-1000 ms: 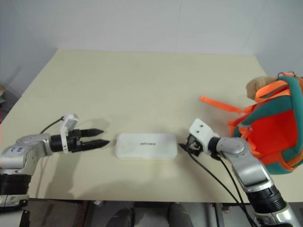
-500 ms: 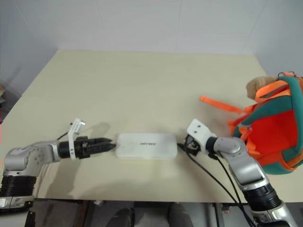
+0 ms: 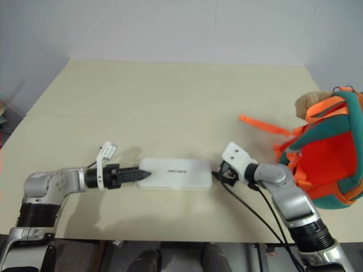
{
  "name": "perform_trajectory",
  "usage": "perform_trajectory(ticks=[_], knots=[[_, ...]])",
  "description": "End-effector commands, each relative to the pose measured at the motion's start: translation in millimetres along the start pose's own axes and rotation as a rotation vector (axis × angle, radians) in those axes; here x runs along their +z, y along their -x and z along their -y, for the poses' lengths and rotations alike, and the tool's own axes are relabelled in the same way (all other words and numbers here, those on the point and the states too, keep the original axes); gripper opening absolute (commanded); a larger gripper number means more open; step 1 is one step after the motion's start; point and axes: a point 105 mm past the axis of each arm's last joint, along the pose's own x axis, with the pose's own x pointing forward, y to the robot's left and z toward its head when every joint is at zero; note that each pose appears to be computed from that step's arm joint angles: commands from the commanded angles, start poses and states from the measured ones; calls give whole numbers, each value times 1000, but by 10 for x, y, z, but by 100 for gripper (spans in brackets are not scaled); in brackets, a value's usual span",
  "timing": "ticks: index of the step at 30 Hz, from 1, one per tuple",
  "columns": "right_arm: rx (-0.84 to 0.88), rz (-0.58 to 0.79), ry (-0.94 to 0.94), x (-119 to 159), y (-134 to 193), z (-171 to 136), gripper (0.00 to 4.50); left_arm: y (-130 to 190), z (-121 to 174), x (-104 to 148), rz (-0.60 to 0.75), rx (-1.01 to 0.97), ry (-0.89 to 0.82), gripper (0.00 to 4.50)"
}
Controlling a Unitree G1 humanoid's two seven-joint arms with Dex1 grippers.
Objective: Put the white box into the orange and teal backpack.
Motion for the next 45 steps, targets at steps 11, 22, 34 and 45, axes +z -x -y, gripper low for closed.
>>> perform_trajectory(ticks=[11,22,34,45], knots=[[-5,46,38,138,24,6,450,-98,-36,120,66,-40,50,447],[-9,47,42,143,36,17,450,-143,-47,170,26,-60,63,293],[-15,46,46,133,82,9,450,-196,-5,171,0,-95,59,137],[-79,140,5,298,268,52,450,-85,24,250,131,-129,218,134]])
